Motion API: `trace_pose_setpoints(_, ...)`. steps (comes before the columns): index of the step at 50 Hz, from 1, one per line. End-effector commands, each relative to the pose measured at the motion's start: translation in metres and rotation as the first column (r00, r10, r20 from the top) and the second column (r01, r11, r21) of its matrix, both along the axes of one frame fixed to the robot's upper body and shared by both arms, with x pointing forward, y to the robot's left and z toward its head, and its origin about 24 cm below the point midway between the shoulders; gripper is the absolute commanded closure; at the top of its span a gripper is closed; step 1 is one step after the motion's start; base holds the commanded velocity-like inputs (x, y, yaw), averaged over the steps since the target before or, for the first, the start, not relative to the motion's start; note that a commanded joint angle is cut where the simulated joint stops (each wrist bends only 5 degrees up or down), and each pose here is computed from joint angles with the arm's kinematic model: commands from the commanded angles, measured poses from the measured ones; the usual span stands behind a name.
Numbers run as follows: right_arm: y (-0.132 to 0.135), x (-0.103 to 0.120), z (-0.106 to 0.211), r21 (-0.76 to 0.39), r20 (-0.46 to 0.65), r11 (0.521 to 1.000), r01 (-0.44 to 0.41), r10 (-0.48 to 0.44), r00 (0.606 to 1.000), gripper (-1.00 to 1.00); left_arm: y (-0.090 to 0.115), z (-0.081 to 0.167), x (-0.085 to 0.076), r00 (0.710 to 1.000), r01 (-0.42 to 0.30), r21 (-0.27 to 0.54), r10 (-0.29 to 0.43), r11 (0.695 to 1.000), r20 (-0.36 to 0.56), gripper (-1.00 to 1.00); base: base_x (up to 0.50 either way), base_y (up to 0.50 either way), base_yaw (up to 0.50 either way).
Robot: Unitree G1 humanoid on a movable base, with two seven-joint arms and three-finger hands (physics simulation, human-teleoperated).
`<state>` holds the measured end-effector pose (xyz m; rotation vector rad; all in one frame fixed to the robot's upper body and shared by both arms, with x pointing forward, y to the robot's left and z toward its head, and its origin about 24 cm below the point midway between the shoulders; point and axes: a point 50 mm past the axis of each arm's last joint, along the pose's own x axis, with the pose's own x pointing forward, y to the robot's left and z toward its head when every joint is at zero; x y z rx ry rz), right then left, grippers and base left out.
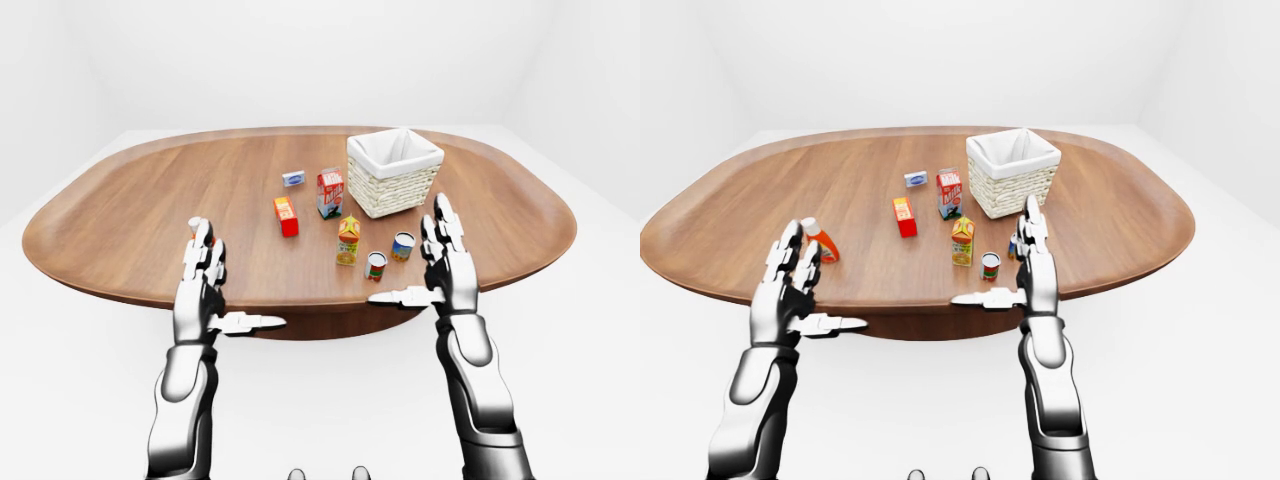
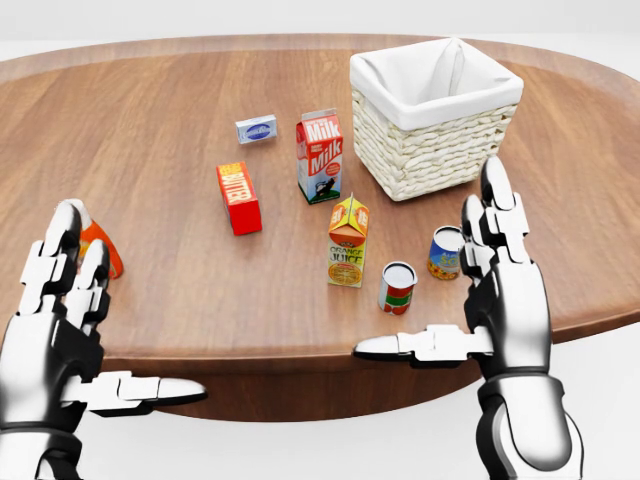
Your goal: Pick up the orange juice, and put it in the basket.
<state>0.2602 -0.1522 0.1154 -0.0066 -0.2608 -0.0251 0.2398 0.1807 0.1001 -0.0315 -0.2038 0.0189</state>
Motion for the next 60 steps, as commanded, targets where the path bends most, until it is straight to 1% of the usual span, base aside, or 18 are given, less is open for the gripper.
trace_pose_setpoints(1, 0.009, -0.003, 0.030, -0.023, 0.129, 0.998, -0.054, 0.056, 0.990, -1.00, 0.010, 0.028, -0.017, 0.992, 0.009, 0.039, -0.014, 0.999, 0.122, -1.00, 0.00, 0.00, 0.00)
trace_pose_setpoints(3, 0.011, -0.008, 0.030, -0.003, 0.135, 0.996, -0.086, 0.085, 0.987, -1.00, 0.013, 0.031, -0.020, 0.991, -0.002, 0.046, -0.004, 0.999, 0.135, -1.00, 0.00, 0.00, 0.00)
trace_pose_setpoints(4, 0.012, -0.009, 0.031, 0.002, 0.139, 0.997, -0.083, 0.082, 0.987, -1.00, 0.014, 0.034, -0.022, 0.989, -0.007, 0.045, 0.001, 0.999, 0.147, -1.00, 0.00, 0.00, 0.00)
trace_pose_setpoints(9, 0.020, -0.013, 0.033, -0.012, 0.152, 0.992, -0.123, 0.123, 0.981, -1.00, 0.024, 0.051, -0.032, 0.972, -0.048, 0.013, 0.044, 0.999, 0.231, -1.00, 0.00, 0.00, 0.00)
trace_pose_setpoints(10, 0.021, -0.014, 0.034, -0.017, 0.155, 0.992, -0.126, 0.127, 0.980, -1.00, 0.027, 0.057, -0.036, 0.965, -0.049, 0.009, 0.045, 0.999, 0.259, -1.00, 0.00, 0.00, 0.00)
trace_pose_setpoints(12, 0.024, -0.016, 0.037, -0.018, 0.169, 0.990, -0.138, 0.139, 0.976, -1.00, 0.037, 0.068, -0.042, 0.946, -0.082, -0.009, 0.080, 0.997, 0.315, -1.00, 0.00, 0.00, 0.00)
trace_pose_setpoints(15, 0.027, -0.018, 0.040, -0.018, 0.183, 0.989, -0.144, 0.144, 0.972, -1.00, 0.044, 0.076, -0.049, 0.933, -0.092, 0.002, 0.085, 0.996, 0.349, -1.00, 0.00, 0.00, 0.00)
trace_pose_setpoints(17, 0.029, -0.020, 0.044, -0.022, 0.203, 0.989, -0.146, 0.148, 0.968, -1.00, 0.047, 0.084, -0.055, 0.918, -0.099, 0.007, 0.089, 0.995, 0.388, -1.00, 0.00, 0.00, 0.00)
trace_pose_setpoints(19, 0.031, -0.023, 0.047, -0.039, 0.217, 0.988, -0.152, 0.157, 0.964, -1.00, 0.050, 0.085, -0.058, 0.918, -0.104, 0.027, 0.085, 0.994, 0.388, -1.00, 0.00, 0.00, 0.00)
trace_pose_setpoints(21, 0.033, -0.026, 0.053, -0.037, 0.242, 0.988, -0.150, 0.154, 0.958, -1.00, 0.055, 0.091, -0.062, 0.901, -0.127, 0.012, 0.110, 0.992, 0.419, -1.00, 0.00, 0.00, 0.00)
trace_pose_setpoints(22, 0.033, -0.027, 0.056, -0.036, 0.258, 0.989, -0.147, 0.151, 0.954, -1.00, 0.056, 0.094, -0.064, 0.896, -0.128, 0.022, 0.106, 0.991, 0.431, -1.00, 0.00, 0.00, 0.00)
trace_pose_setpoints(25, 0.034, -0.032, 0.065, -0.034, 0.299, 0.989, -0.146, 0.150, 0.942, -1.00, 0.061, 0.092, -0.064, 0.899, -0.146, 0.024, 0.122, 0.989, 0.421, -1.00, 0.00, 0.00, 0.00)
trace_pose_setpoints(30, 0.033, -0.038, 0.077, -0.029, 0.359, 0.989, -0.142, 0.143, 0.922, -1.00, 0.060, 0.087, -0.062, 0.908, -0.146, 0.021, 0.126, 0.989, 0.399, -1.00, 0.00, 0.00, 0.00)
trace_pose_setpoints(32, 0.032, -0.046, 0.091, -0.026, 0.427, 0.992, -0.127, 0.126, 0.896, -1.00, 0.061, 0.087, -0.062, 0.906, -0.149, 0.007, 0.133, 0.989, 0.403, -1.00, 0.00, 0.00, 0.00)
trace_pose_setpoints(35, 0.031, -0.049, 0.097, -0.033, 0.455, 0.992, -0.119, 0.121, 0.882, -1.00, 0.061, 0.087, -0.062, 0.906, -0.149, 0.003, 0.135, 0.989, 0.402, -1.00, 0.00, 0.00, 0.00)
trace_pose_setpoints(44, 0.030, -0.050, 0.095, -0.037, 0.448, 0.993, -0.116, 0.121, 0.886, -1.00, 0.060, 0.086, -0.063, 0.907, -0.143, -0.001, 0.131, 0.990, 0.400, -1.00, 0.08, -0.02, 0.00)
trace_pose_setpoints(54, 0.030, -0.052, 0.096, -0.036, 0.454, 0.993, -0.112, 0.116, 0.884, -1.00, 0.062, 0.088, -0.064, 0.900, -0.146, -0.020, 0.142, 0.989, 0.412, -1.00, 0.44, -0.16, 0.00)
trace_pose_setpoints(60, 0.031, -0.050, 0.091, -0.044, 0.430, 0.992, -0.118, 0.125, 0.894, -1.00, 0.062, 0.088, -0.064, 0.900, -0.149, -0.023, 0.145, 0.989, 0.411, -1.00, 0.49, -0.21, 0.00)
